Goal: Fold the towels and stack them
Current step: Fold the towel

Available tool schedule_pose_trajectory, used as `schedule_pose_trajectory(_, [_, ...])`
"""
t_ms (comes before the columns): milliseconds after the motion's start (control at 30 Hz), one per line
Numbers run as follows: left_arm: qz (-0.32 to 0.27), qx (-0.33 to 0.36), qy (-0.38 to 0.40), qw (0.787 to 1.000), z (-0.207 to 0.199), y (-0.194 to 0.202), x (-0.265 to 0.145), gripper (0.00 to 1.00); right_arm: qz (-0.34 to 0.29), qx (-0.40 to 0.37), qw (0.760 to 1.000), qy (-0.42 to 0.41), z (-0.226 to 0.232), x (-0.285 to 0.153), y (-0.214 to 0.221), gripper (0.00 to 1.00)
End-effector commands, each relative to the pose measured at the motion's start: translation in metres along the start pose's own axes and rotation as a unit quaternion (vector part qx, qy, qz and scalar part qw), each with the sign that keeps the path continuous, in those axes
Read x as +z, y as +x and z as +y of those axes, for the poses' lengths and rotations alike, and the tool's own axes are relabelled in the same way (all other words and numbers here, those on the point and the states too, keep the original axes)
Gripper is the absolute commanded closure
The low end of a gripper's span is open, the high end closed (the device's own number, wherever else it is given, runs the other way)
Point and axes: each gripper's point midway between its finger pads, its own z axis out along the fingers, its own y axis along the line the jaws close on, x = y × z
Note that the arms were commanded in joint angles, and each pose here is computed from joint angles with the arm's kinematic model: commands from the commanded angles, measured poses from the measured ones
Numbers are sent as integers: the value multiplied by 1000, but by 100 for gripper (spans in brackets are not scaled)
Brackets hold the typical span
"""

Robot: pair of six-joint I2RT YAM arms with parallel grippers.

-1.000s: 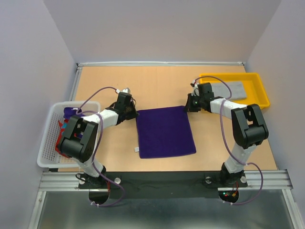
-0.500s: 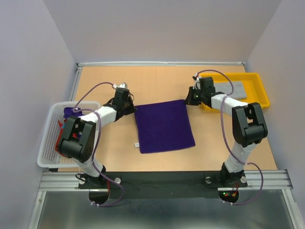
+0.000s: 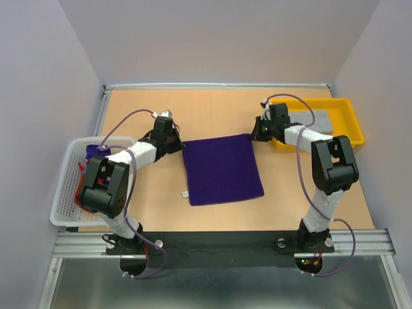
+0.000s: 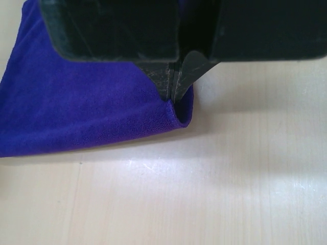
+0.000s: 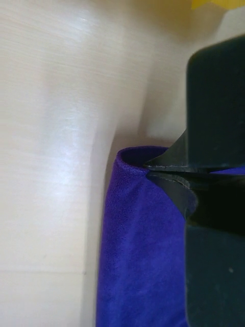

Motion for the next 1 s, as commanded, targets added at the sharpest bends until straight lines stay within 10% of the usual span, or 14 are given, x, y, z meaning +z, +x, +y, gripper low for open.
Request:
schedule_pose_trajectory(0, [-50, 11, 25, 998, -20, -38, -17, 100, -87, -23, 996, -21, 25, -24, -69, 99])
schedule_pose_trajectory(733, [-83, 4, 14, 996, -10, -56, 7, 100, -90, -30, 995, 0, 8, 13, -87, 96])
schedule_pose_trajectory(967, [-70, 5, -1, 998, -4, -59, 29, 84, -100, -52, 994, 6, 1, 34, -102, 77])
